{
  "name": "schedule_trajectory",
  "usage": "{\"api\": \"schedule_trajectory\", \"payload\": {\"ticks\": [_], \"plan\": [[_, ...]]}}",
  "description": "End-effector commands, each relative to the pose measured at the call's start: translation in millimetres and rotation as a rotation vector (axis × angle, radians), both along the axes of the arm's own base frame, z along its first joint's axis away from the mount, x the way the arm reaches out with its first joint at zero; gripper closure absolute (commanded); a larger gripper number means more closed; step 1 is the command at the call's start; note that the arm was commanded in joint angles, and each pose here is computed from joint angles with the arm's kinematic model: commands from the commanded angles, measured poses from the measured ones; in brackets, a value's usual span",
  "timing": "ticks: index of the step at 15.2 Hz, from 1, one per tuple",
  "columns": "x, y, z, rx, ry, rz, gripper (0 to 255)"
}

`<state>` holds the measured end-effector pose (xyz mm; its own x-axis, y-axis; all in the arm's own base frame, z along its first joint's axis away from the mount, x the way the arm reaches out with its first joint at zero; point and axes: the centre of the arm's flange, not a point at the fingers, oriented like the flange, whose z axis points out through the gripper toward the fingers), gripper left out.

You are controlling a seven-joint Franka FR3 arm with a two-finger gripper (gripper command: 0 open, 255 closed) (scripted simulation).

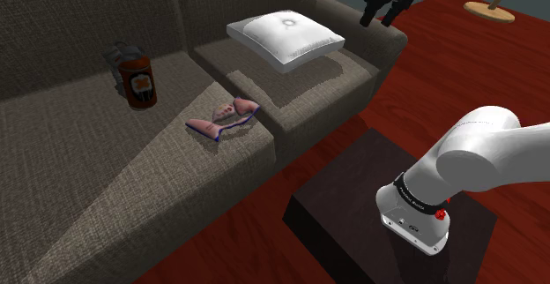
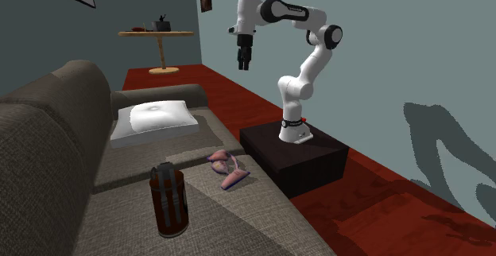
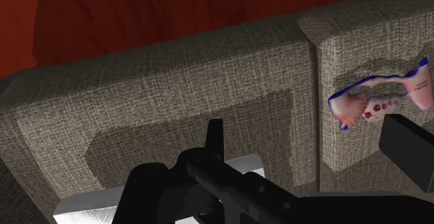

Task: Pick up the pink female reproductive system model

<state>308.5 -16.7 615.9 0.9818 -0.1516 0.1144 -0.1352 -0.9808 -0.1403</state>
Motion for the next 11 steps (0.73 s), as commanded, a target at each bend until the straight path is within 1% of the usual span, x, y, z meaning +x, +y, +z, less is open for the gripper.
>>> {"api": "schedule_trajectory", "payload": {"ticks": [1, 6, 11], "plan": [[0, 0, 0, 0.0, 0.0, 0.0, 0], [57, 17, -35, -0.018, 0.005, 0.186, 0], [109, 44, -71, -0.036, 0.011, 0.372, 0]]}}
